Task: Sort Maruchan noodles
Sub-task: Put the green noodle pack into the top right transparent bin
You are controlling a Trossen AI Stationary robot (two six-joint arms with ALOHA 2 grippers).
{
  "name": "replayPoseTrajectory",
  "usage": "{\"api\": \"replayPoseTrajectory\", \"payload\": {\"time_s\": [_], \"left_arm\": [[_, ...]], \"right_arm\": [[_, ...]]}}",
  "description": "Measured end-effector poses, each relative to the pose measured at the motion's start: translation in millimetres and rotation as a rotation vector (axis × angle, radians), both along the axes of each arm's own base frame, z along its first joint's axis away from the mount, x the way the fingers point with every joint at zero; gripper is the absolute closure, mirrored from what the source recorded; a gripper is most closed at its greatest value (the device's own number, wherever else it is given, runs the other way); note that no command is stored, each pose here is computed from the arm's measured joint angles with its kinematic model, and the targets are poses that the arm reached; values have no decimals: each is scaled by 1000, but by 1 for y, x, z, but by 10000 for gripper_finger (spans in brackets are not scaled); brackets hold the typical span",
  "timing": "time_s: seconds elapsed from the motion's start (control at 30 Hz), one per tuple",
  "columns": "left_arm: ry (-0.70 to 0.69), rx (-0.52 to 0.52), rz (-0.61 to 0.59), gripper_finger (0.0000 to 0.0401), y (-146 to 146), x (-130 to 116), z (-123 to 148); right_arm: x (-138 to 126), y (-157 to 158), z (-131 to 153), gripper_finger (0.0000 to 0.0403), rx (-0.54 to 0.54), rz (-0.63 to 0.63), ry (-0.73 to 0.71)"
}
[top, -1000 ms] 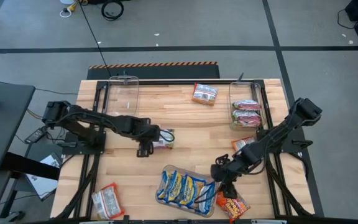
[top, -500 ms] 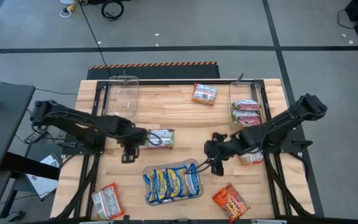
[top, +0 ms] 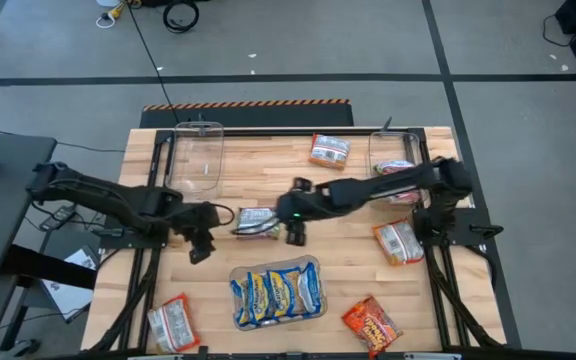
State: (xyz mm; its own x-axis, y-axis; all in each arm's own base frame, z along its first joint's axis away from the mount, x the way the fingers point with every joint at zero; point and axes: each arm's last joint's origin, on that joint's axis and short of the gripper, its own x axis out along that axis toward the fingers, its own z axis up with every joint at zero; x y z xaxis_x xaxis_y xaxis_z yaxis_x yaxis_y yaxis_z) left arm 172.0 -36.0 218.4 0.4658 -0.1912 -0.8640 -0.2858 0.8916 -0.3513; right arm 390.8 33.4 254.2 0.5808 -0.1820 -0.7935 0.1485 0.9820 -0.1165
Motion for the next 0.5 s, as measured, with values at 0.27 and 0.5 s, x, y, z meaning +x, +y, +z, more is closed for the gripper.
{"api": "replayPoseTrajectory", "payload": {"time_s": [0.27,0.5], "left_arm": [[-208,-23,-59,213,6,-9,58],[-350,70,-5,213,18,-21,99]], "right_arm": [[66,3,-33,188,-172,123,68],[87,10,-71,193,-109,253,122]]}}
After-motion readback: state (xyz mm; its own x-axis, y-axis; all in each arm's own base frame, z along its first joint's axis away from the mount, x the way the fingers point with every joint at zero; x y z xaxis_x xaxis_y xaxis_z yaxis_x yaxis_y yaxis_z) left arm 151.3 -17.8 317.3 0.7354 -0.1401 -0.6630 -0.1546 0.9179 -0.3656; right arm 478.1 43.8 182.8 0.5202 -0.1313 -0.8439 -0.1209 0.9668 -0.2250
